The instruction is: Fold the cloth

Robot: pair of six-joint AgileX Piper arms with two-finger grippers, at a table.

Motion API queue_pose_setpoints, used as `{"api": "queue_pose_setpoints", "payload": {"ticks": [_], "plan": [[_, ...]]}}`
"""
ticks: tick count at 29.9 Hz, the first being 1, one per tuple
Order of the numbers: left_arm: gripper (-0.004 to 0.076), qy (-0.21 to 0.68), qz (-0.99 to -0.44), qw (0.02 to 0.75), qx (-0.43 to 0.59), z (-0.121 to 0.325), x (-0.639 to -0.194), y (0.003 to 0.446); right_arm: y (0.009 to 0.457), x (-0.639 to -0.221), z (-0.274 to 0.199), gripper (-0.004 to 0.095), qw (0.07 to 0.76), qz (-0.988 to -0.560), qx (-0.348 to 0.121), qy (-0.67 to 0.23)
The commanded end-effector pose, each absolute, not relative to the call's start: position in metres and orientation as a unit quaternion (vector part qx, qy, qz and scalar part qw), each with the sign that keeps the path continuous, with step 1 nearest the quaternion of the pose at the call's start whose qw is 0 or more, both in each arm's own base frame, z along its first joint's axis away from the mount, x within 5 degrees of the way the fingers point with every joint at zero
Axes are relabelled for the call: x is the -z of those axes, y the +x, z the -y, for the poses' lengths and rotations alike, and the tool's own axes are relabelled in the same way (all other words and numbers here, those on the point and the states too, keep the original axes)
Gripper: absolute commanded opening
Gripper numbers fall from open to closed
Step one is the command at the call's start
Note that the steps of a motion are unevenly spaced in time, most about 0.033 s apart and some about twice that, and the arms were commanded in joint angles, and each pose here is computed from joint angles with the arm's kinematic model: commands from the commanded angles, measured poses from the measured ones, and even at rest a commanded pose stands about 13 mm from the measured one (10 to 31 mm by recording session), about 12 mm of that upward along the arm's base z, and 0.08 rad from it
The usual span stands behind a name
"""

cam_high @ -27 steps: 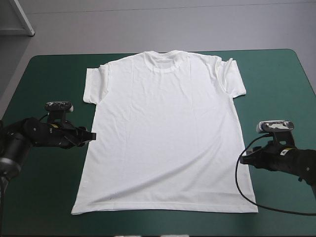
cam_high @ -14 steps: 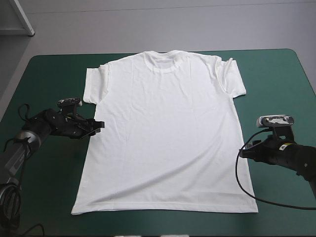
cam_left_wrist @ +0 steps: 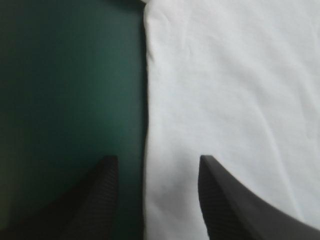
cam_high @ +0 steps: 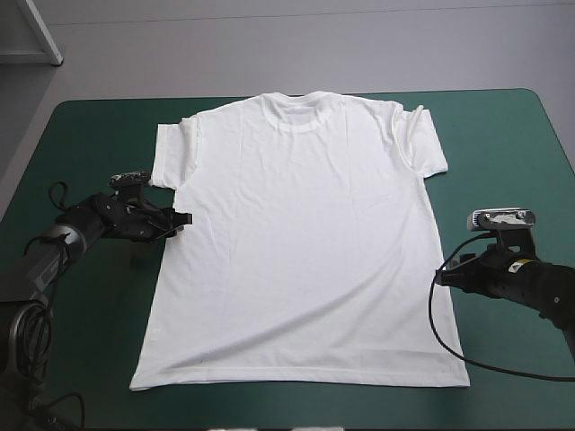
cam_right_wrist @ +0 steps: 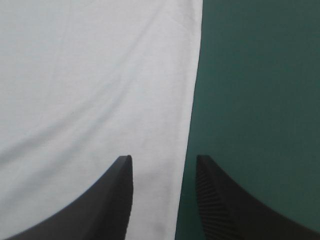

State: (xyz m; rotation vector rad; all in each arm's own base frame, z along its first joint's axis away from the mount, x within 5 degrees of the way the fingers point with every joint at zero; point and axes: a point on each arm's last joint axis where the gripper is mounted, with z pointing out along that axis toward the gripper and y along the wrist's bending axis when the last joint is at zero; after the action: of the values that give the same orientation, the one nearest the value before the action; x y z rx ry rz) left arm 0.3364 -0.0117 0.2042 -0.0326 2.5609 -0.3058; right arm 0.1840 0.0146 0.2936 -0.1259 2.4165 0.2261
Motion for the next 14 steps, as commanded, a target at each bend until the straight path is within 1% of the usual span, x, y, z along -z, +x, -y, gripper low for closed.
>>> {"api": "queue_pose_setpoints", "payload": {"ticks": [1,6,11,13,14], "plan": [[0.0369,-0.008,-0.938,0.327,0.113,0.018,-0.223,0.345,0.189,-0.31,-0.014,0.04,0.398,-0.913,-0.083,-0.044],[0.0369,0.003,-0.94,0.325,0.109,0.027,-0.21,0.355,0.19,-0.31,-0.014,0.04,0.401,-0.912,-0.082,-0.044],[0.0351,0.027,-0.957,0.265,0.116,0.034,-0.187,0.356,0.188,-0.309,-0.014,0.04,0.391,-0.916,-0.084,-0.046],[0.0302,0.046,-0.966,0.232,0.11,0.033,-0.178,0.353,0.188,-0.309,-0.014,0.0401,0.391,-0.915,-0.084,-0.046],[0.0258,0.053,-0.969,0.215,0.105,0.033,-0.174,0.351,0.188,-0.309,-0.014,0.0401,0.392,-0.915,-0.084,-0.046]]}}
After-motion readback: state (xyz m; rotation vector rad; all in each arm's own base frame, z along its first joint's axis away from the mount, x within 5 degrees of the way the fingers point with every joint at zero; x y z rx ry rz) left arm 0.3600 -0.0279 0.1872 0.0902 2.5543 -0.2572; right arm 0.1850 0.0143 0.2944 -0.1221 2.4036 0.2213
